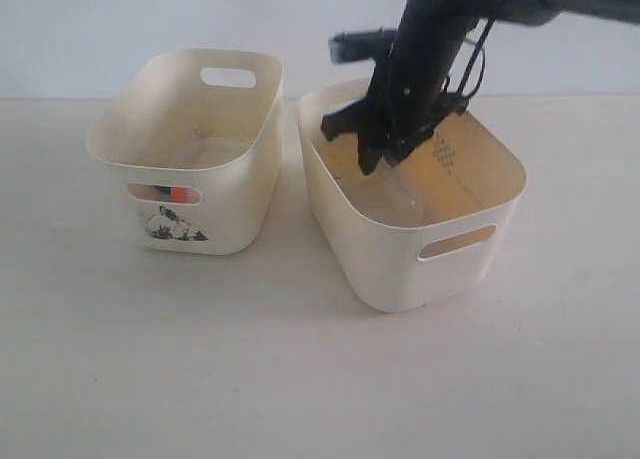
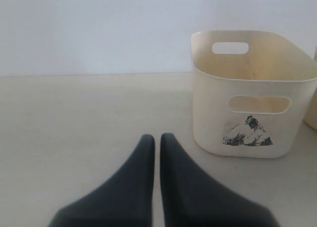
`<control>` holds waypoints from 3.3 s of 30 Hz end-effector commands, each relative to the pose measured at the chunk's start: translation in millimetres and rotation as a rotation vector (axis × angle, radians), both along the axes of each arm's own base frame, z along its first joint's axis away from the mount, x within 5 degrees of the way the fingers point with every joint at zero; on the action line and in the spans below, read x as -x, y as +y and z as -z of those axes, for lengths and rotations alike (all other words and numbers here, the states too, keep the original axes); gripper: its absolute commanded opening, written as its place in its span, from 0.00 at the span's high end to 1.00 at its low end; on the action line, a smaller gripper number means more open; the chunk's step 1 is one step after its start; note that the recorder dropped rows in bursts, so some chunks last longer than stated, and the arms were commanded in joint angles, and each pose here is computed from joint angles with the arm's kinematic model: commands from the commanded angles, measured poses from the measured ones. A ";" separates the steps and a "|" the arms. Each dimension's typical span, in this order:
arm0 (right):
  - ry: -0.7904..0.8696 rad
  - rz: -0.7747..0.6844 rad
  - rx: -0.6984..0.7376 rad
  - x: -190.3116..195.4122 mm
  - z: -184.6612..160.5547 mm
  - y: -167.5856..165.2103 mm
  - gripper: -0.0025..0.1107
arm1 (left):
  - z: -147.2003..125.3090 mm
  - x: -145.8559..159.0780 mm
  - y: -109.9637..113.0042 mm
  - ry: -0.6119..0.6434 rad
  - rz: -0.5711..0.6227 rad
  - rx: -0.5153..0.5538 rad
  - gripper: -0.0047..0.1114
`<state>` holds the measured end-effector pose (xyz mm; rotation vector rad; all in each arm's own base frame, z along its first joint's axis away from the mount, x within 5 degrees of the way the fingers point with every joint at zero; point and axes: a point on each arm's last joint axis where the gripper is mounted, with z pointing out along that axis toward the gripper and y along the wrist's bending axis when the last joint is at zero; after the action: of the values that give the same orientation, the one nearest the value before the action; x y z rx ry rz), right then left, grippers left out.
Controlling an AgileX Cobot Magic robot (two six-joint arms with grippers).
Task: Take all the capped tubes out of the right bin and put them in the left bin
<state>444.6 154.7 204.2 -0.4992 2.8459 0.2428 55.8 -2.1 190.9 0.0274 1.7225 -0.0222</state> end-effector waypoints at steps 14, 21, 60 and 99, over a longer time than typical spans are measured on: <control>-0.494 -0.524 -0.655 65.7 -164.4 70.4 0.96 | -1.3 0.3 0.1 -0.007 -0.003 0.007 0.92; -0.713 -0.353 -0.608 41.3 -145.4 104.4 0.32 | -1.3 0.3 0.1 -0.007 -0.003 0.007 0.92; -0.345 -0.462 -0.318 134.3 -205.0 57.3 0.98 | -1.3 0.3 0.1 -0.007 -0.003 0.007 0.92; -1.353 0.361 -0.266 389.8 -18.4 -149.6 0.98 | -1.3 0.3 0.1 -0.007 -0.003 0.007 0.92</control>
<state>58.3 6.1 236.8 -0.0228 1.5209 0.1250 55.8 -2.1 190.9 0.0274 1.7225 -0.0222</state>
